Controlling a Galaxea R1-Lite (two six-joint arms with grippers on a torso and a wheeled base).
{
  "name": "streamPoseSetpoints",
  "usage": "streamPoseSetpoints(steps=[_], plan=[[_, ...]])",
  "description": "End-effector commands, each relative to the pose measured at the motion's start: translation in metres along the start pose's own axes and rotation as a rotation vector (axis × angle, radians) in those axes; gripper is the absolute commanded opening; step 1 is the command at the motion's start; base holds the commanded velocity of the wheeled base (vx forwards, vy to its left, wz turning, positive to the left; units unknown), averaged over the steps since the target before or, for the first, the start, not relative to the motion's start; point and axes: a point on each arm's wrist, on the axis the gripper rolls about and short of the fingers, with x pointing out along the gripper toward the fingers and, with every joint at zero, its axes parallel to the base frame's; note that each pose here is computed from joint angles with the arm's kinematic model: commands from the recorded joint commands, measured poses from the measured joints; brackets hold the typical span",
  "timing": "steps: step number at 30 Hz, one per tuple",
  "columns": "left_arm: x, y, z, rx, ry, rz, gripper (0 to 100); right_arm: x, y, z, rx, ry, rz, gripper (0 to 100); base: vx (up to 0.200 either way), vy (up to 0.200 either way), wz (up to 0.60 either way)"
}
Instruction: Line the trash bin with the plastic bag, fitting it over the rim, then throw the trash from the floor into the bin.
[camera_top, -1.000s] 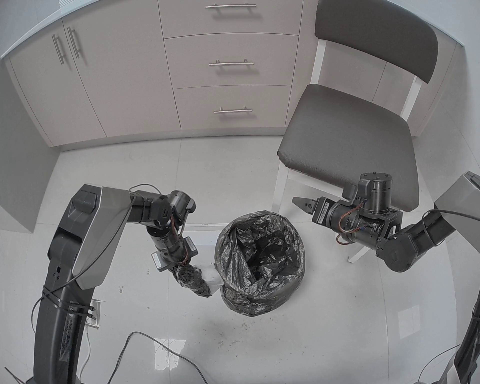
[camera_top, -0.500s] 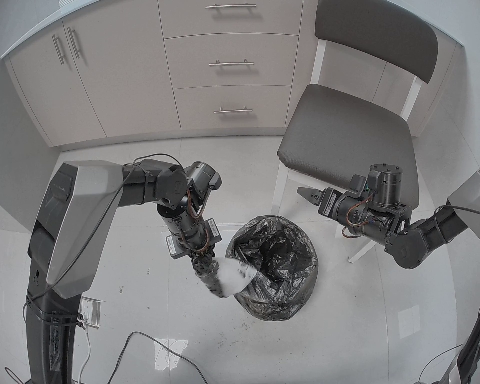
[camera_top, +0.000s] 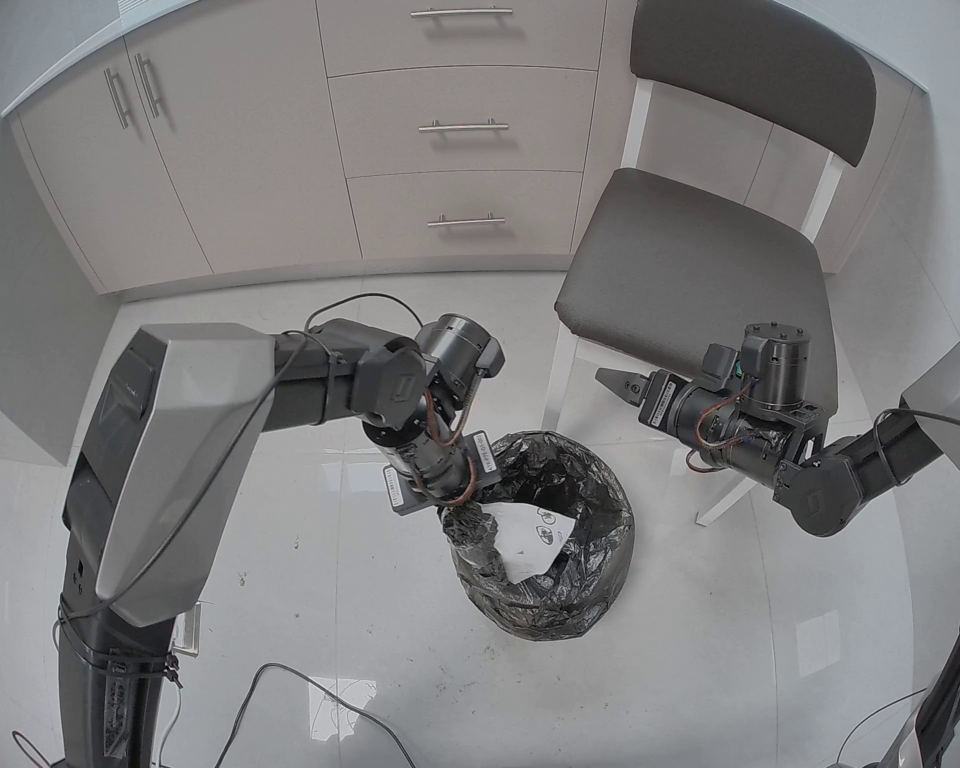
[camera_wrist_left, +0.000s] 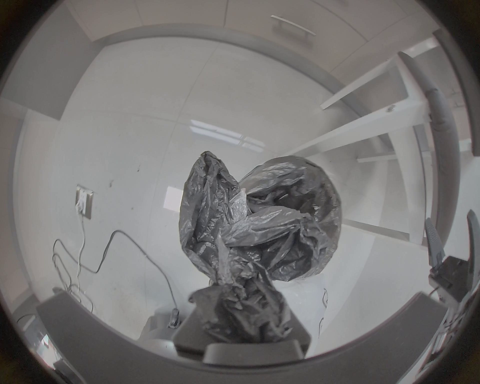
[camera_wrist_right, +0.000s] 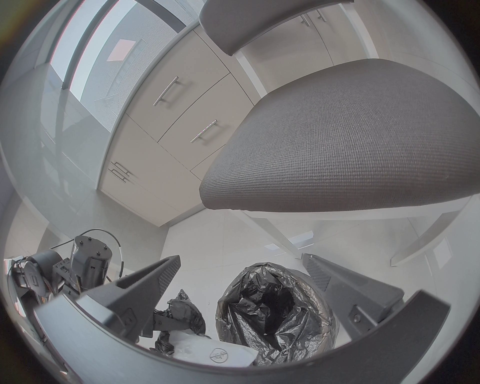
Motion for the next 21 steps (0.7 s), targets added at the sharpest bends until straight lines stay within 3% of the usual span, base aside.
streamPoseSetpoints(steps=[1, 3, 8, 21], plan=[[0.008, -0.015, -0.015, 0.064, -0.010, -0.019, 0, 0.000, 0.000, 0.000, 0.002, 0.000, 0.000, 100, 0.000, 0.000, 0.00], [0.015, -0.026, -0.023, 0.202, -0.026, -0.051, 0, 0.001, -0.001, -0.003, 0.000, 0.008, -0.002, 100, 0.000, 0.000, 0.00], [0.026, -0.038, -0.036, 0.385, -0.045, -0.076, 0, 0.000, 0.001, -0.004, -0.001, 0.012, 0.002, 100, 0.000, 0.000, 0.00], [0.026, -0.060, -0.041, 0.609, -0.201, -0.116, 0, -0.004, 0.004, -0.001, -0.005, 0.003, 0.009, 100, 0.000, 0.000, 0.00]])
